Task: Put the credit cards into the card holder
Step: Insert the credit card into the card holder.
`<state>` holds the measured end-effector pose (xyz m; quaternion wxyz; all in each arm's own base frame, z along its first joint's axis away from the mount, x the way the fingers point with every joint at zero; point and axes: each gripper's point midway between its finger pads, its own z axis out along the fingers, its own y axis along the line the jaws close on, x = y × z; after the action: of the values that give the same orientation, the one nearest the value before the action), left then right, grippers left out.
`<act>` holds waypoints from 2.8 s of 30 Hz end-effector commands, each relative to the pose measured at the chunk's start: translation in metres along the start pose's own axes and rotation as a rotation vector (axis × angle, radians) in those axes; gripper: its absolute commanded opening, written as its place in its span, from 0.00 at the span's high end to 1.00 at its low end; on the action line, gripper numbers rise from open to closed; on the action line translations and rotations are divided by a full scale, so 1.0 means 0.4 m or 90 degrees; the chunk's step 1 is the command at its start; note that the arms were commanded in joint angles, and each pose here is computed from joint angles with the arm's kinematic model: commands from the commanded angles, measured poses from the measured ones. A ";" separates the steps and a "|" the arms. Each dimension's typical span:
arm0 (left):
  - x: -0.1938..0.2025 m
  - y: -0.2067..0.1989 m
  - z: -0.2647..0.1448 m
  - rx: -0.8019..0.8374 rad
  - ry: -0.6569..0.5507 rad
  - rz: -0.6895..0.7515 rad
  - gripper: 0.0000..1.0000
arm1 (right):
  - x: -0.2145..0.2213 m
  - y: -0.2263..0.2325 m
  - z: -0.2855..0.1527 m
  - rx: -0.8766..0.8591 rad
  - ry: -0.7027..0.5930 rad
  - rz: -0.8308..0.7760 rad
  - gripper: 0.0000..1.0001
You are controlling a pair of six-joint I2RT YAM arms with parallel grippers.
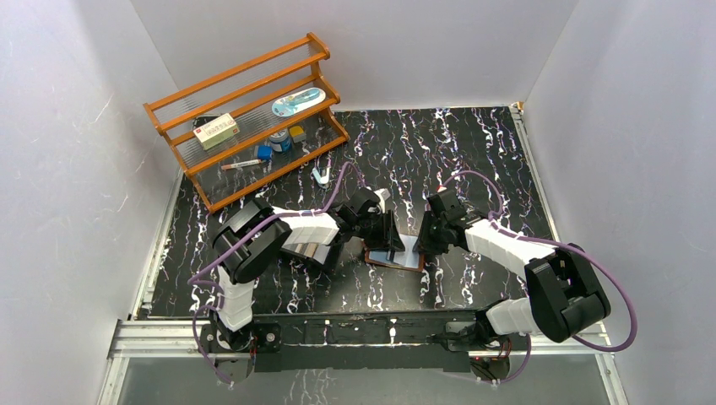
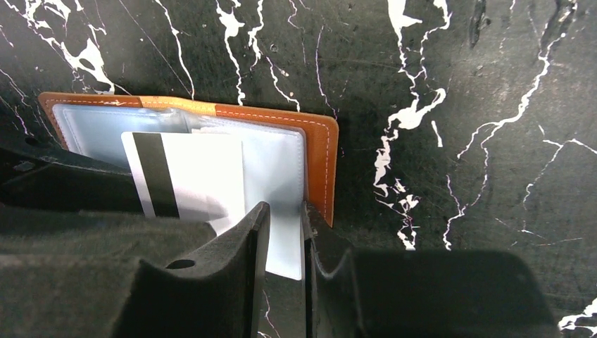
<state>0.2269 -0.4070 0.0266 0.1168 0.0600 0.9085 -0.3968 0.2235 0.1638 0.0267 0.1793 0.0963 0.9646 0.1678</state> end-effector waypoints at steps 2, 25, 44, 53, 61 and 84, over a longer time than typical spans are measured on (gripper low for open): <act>0.012 0.040 -0.036 -0.088 0.004 0.031 0.59 | -0.025 0.029 -0.021 -0.022 -0.020 0.002 0.69; -0.072 -0.005 -0.068 -0.139 -0.036 0.059 0.62 | -0.001 0.031 -0.005 -0.048 -0.010 0.017 0.71; -0.093 -0.006 -0.086 -0.193 -0.012 0.065 0.49 | -0.010 0.039 -0.015 -0.057 -0.022 0.017 0.71; -0.099 0.006 -0.101 -0.221 -0.015 0.073 0.48 | -0.011 0.049 -0.015 -0.069 -0.022 0.022 0.71; -0.084 0.011 -0.097 -0.219 -0.003 0.064 0.50 | -0.005 0.052 -0.005 -0.077 -0.016 0.027 0.71; -0.046 -0.003 -0.017 -0.178 0.030 0.030 0.56 | 0.033 0.034 0.013 -0.092 -0.018 0.108 0.73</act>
<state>0.2484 -0.3926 0.0347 0.1221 0.0697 0.9586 -0.2477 0.2151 0.1810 0.0218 0.1804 0.1531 0.9404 0.2442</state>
